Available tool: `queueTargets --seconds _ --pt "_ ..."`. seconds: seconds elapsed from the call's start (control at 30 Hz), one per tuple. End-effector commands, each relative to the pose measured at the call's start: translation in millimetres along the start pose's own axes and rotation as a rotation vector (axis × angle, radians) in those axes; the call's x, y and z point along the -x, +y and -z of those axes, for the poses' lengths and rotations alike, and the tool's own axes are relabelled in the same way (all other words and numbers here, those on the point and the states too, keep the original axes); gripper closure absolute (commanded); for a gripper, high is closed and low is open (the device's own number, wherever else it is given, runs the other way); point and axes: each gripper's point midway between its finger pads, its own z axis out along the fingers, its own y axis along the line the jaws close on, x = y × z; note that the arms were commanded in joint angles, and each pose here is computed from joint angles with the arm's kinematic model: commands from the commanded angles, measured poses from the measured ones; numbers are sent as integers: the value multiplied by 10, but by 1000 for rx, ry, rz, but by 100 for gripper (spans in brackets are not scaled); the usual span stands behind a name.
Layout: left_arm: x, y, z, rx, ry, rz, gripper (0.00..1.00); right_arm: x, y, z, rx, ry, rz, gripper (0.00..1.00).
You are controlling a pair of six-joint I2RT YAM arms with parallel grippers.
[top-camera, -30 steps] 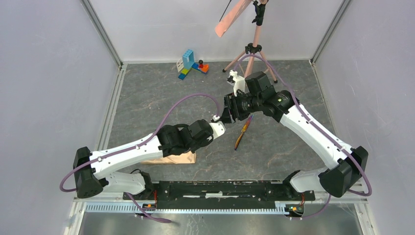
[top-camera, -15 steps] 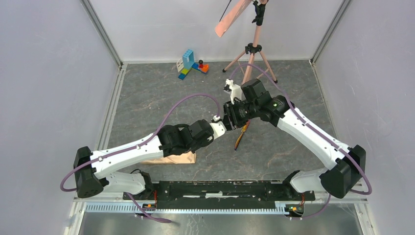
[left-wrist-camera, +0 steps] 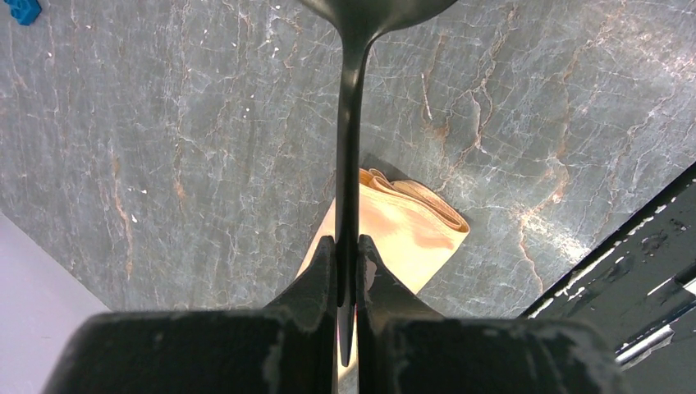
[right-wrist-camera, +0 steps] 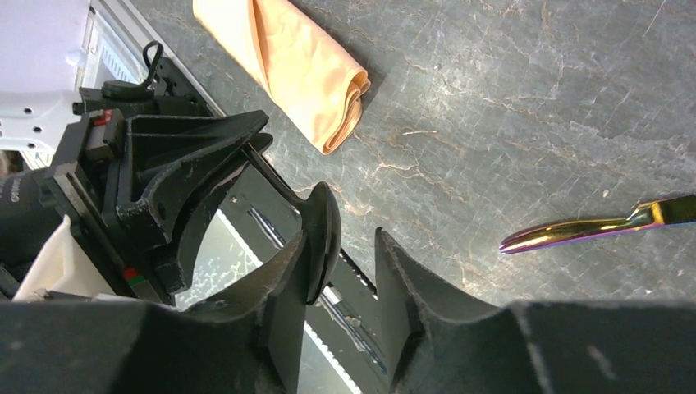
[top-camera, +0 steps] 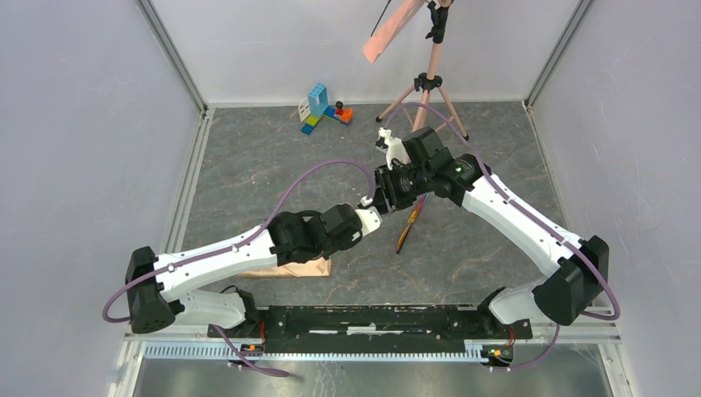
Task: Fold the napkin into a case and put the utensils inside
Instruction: Pass from the left arm to the right
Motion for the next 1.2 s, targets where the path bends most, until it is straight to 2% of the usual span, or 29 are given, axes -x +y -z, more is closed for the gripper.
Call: queueTargets --seconds 0.0,0.07,0.13,0.2,0.23,0.27,0.3,0.33,0.37,0.4,0.47,0.67,0.77,0.87,1.17 --pt "172 93 75 37 -51 -25 98 111 -7 19 -17 -16 -18 63" --pt "173 110 79 45 -50 -26 98 61 -41 -15 -25 2 -27 66" --pt "172 118 80 50 -49 -26 98 22 -63 -37 -27 16 -36 77" --pt "168 122 81 52 -48 -23 98 -16 -61 -67 -17 30 -44 95" --pt "172 128 85 57 -50 -12 98 -44 -58 -80 -9 36 -55 100" --pt "177 162 101 77 -52 12 94 -67 -57 -88 -6 37 -73 100" --pt "177 194 114 96 -54 36 82 -92 -66 -104 -6 32 -92 100" --pt "182 206 140 103 -63 67 64 -114 -83 -131 -9 12 -123 100" --pt "188 224 172 108 -79 100 52 -104 -105 -148 -19 -22 -166 100" --pt "190 226 201 104 -94 136 34 -134 -130 -164 -31 -48 -195 100" --pt "195 229 292 77 -129 229 26 -147 -137 -226 -17 -102 -229 100" --pt "313 489 784 -90 -300 660 22 -296 -50 -673 13 -178 -293 100" --pt "335 655 907 -146 -339 785 21 -428 -35 -940 -9 -181 -289 100" --pt "346 705 965 -175 -350 818 21 -542 -187 -1105 -74 -186 -308 100" --pt "351 663 869 -216 -360 846 21 -642 -281 -1342 -106 -198 -333 100"
